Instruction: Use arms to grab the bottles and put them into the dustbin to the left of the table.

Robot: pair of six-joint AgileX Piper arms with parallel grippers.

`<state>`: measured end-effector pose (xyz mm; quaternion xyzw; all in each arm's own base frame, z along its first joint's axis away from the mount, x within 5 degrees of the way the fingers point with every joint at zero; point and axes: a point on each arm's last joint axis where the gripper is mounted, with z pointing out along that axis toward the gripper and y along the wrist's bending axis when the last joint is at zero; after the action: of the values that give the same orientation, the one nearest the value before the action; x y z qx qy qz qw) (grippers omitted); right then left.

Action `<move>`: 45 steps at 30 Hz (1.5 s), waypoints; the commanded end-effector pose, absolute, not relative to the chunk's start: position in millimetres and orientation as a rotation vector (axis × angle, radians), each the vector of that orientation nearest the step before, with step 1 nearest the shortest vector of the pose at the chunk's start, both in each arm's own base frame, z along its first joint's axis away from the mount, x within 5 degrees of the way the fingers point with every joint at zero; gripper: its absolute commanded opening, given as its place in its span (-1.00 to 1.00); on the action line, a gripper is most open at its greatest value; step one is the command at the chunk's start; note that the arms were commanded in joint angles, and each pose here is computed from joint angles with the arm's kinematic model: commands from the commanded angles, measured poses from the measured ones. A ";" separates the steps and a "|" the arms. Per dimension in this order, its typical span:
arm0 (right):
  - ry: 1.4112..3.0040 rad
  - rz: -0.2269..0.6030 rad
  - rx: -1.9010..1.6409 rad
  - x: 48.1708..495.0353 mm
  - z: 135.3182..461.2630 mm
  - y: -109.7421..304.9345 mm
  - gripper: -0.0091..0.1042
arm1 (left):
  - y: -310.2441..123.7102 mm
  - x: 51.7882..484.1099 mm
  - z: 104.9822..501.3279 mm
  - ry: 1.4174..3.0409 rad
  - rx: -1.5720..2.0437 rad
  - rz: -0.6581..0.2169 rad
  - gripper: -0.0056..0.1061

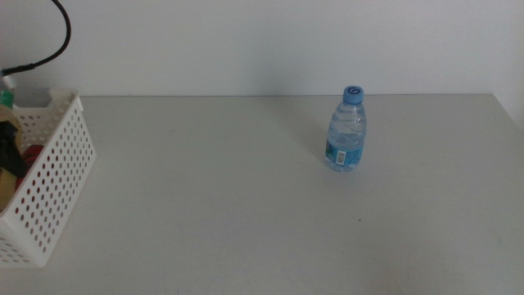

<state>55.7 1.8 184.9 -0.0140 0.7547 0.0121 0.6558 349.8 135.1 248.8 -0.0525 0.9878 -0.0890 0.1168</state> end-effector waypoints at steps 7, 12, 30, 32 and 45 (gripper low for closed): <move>1.604 0.010 -0.042 54.5 196.4 1.5 0.41 | 122.0 357.4 261.2 2.854 -0.112 -0.344 -0.03; 1.604 0.010 -0.042 54.5 196.4 1.5 0.41 | 106.3 365.2 254.6 2.897 0.009 -0.241 0.45; 1.604 0.010 -0.042 54.5 196.4 1.5 0.41 | 83.7 367.6 320.3 2.835 -0.097 -0.261 0.75; 1.604 0.010 -0.042 54.5 196.4 1.5 0.41 | 72.5 361.6 336.0 2.788 -0.028 -0.280 0.75; 1.604 0.010 -0.042 54.5 196.4 1.5 0.41 | -20.3 280.7 427.0 2.496 0.405 -0.203 0.75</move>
<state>55.7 1.8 184.9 -0.0140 0.7547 0.0121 0.6558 309.8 -7.0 406.2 0.1406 0.9454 -0.0715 0.2852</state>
